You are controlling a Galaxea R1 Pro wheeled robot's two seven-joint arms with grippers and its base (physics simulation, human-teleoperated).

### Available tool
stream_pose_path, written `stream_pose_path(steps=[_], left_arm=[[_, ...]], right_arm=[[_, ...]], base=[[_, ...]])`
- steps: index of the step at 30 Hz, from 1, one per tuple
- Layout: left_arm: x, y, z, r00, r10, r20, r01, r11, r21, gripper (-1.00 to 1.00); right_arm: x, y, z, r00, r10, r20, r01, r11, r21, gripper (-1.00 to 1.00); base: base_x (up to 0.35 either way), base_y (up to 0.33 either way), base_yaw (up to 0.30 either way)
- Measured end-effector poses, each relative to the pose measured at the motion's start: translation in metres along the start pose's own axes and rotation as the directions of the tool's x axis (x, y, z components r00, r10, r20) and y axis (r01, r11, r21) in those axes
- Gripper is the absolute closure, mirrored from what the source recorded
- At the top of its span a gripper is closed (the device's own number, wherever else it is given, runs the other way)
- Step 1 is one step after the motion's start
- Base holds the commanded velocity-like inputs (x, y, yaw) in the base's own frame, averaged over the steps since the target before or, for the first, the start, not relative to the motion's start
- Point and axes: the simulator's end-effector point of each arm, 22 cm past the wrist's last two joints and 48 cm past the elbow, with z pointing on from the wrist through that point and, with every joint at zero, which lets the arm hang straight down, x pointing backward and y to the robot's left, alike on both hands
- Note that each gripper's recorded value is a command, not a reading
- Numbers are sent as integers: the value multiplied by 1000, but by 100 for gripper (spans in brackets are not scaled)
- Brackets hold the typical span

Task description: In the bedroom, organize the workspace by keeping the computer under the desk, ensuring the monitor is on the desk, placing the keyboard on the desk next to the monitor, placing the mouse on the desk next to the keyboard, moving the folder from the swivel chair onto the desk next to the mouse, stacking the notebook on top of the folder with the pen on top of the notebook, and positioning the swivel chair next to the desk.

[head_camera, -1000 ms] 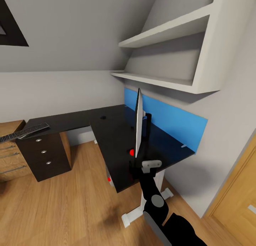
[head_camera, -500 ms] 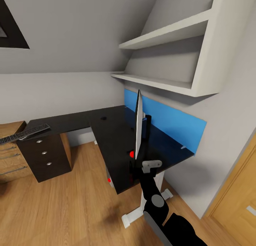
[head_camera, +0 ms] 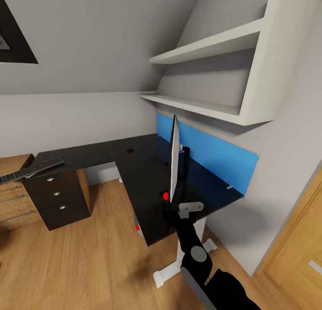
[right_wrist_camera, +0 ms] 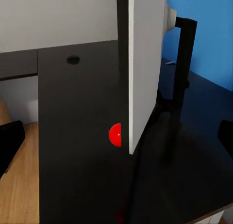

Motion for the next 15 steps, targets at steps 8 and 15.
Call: stream_pose_path(steps=[8,15], left_arm=[[-5,0,-8,1000,0,0,0,1000,0,-100],[-10,0,-14,1000,0,-1,0,1000,0,-100]], right_arm=[[-6,2,-2,1000,3,3,-3,1000,0,-100],[-3,-1,-2,1000,-3,-19,3,1000,13,-100]], base=[[0,0,0],[0,0,0]])
